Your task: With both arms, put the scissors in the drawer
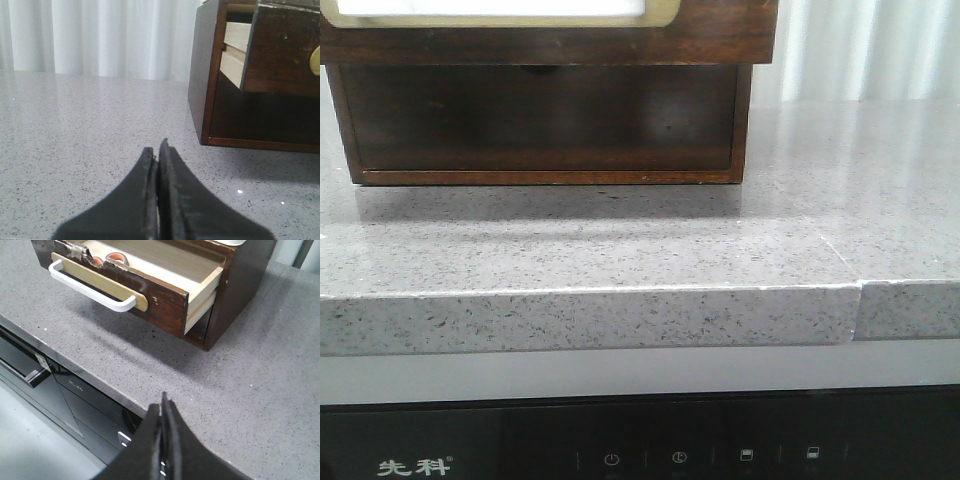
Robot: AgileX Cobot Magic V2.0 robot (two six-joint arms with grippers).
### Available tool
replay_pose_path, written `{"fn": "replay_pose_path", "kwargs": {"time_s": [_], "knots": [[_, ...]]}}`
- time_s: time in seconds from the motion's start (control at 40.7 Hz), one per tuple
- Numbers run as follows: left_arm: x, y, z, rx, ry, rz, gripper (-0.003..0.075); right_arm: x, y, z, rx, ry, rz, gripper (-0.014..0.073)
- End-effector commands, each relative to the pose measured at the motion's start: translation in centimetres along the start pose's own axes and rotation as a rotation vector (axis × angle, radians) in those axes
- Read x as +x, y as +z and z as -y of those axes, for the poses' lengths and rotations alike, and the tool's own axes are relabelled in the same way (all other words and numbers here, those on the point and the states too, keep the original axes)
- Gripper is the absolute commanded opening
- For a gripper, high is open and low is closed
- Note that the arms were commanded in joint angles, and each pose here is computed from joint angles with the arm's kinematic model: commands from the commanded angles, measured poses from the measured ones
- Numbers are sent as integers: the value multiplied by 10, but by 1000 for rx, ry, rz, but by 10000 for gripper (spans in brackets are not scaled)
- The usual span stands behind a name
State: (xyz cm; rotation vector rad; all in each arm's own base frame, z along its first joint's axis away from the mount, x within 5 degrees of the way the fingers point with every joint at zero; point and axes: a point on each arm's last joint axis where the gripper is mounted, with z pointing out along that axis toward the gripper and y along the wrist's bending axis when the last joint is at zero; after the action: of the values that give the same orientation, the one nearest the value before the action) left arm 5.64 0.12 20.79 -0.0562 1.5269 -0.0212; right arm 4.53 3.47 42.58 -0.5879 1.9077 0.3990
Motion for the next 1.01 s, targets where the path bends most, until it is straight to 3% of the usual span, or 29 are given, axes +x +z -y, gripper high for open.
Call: {"fn": "replay_pose_path", "kwargs": {"time_s": [0.0, 0.59, 0.983], "knots": [[-1, -1, 0, 4, -23, 84, -20, -11, -3, 1, 11, -2, 84, -122], [-1, -1, 0, 11, -81, 82, -20, -11, -3, 1, 11, -2, 84, -122], [-2, -1, 2, 49, -35, 99, -20, -11, -3, 1, 11, -2, 84, -122]]}}
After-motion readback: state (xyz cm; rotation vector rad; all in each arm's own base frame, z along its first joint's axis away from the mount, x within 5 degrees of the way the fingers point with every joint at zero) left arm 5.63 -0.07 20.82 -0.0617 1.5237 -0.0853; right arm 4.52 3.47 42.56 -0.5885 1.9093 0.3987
